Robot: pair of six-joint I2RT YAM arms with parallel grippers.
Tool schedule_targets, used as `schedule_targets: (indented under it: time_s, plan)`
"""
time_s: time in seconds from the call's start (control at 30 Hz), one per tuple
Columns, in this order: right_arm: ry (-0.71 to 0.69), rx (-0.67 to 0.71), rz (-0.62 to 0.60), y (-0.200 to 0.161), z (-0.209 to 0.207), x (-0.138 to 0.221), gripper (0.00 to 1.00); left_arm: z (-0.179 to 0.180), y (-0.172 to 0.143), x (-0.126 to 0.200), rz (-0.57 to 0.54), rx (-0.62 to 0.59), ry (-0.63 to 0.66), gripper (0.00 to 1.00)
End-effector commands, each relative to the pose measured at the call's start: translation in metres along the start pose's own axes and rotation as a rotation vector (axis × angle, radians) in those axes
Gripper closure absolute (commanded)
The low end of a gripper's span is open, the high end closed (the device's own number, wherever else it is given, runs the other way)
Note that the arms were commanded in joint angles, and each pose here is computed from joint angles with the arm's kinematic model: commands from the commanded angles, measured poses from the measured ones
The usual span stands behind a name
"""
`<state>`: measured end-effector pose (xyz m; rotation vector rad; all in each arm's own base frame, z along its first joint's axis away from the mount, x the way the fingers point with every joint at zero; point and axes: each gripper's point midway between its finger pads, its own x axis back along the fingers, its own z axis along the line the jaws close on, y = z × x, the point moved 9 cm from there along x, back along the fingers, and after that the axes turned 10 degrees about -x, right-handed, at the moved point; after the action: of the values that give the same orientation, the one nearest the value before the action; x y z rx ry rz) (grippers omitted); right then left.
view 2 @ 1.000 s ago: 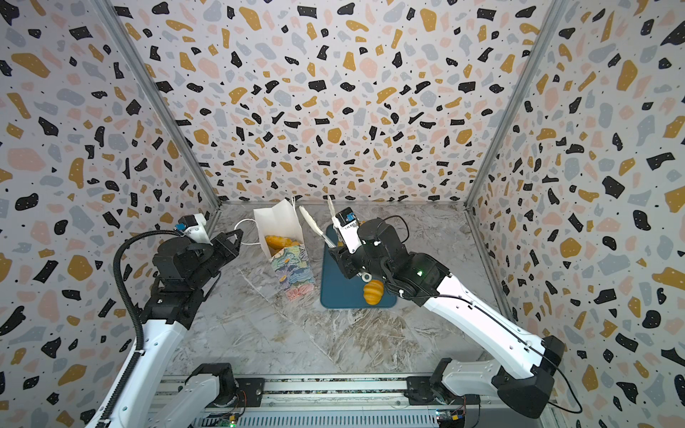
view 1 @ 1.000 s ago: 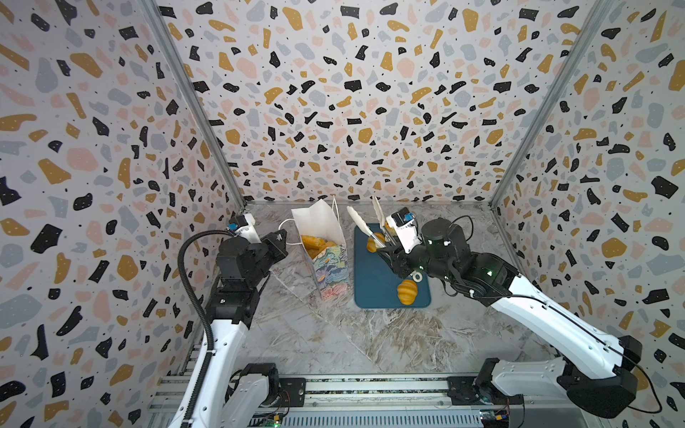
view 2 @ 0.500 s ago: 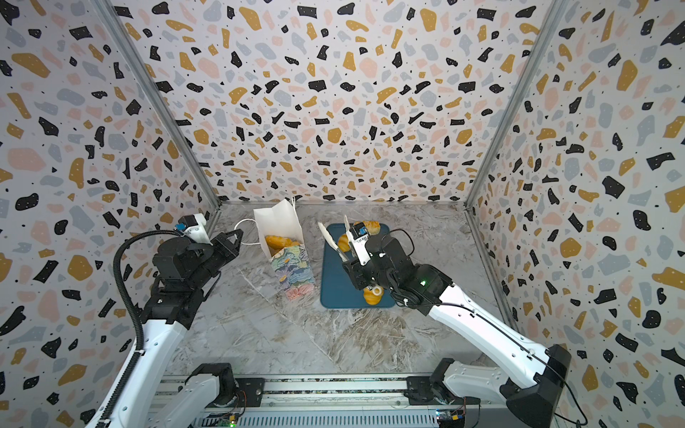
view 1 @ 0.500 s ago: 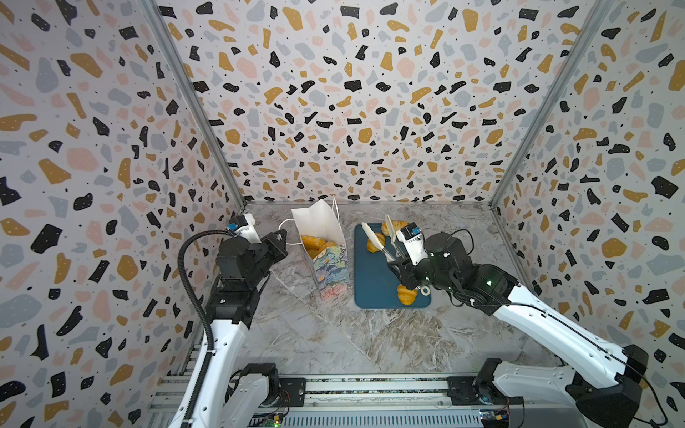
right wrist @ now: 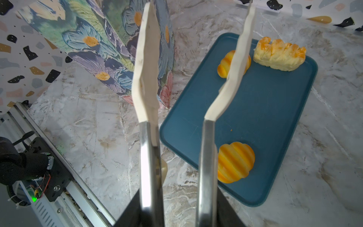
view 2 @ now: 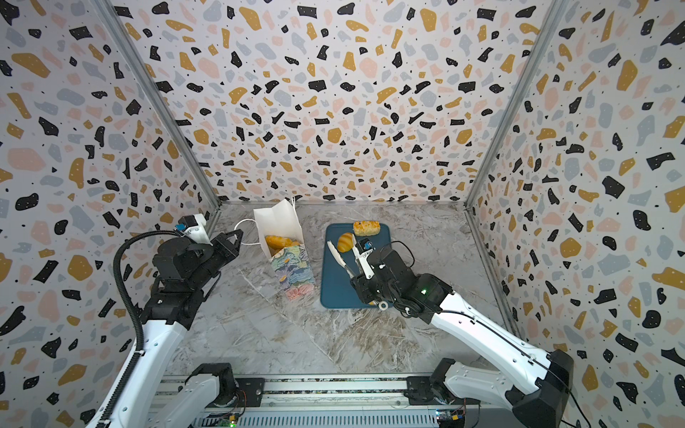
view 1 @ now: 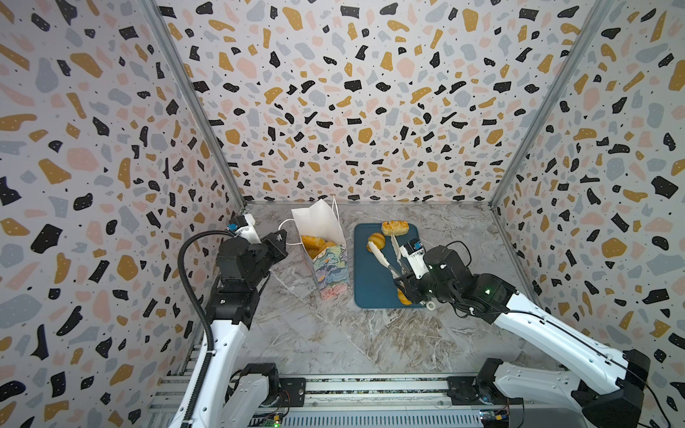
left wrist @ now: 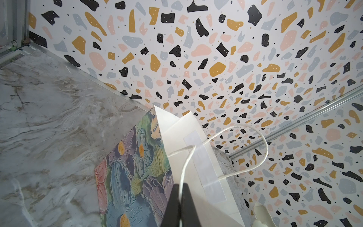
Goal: Pack bread into a paper bag
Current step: Pick up the bread from the tray.
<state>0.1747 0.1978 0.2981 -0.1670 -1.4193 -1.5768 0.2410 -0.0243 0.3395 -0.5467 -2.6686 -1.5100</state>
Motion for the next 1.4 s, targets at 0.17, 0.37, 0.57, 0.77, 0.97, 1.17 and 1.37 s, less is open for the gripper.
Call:
schedule_targets:
  time_s: [0.17,0.37,0.57,0.77,0.97,1.17,1.37]
  plan:
    - [-0.016,-0.043,0.049,-0.017,-0.008,0.008,0.54,-0.003,0.001,0.005,-0.020,-0.016,-0.023,1.00]
    - [-0.081,-0.068,0.106,-0.032,-0.019,0.009,0.54,-0.004,0.003,0.006,-0.025,-0.017,-0.029,1.00]
    - [-0.120,-0.100,0.142,-0.047,-0.030,0.012,0.53,-0.004,0.002,0.007,-0.021,-0.016,-0.028,1.00]
    - [-0.148,-0.138,0.173,-0.064,-0.040,0.011,0.52,-0.003,-0.001,0.008,-0.016,-0.014,-0.025,1.00]
    - [-0.170,-0.167,0.217,-0.075,-0.046,0.006,0.52,-0.003,-0.001,0.008,-0.016,-0.014,-0.024,1.00]
    - [-0.194,-0.184,0.279,-0.086,-0.052,-0.004,0.51,-0.003,-0.001,0.008,-0.016,-0.016,-0.026,1.00]
    - [-0.210,-0.193,0.303,-0.092,-0.058,-0.012,0.49,-0.003,-0.001,0.008,-0.014,-0.015,-0.025,1.00]
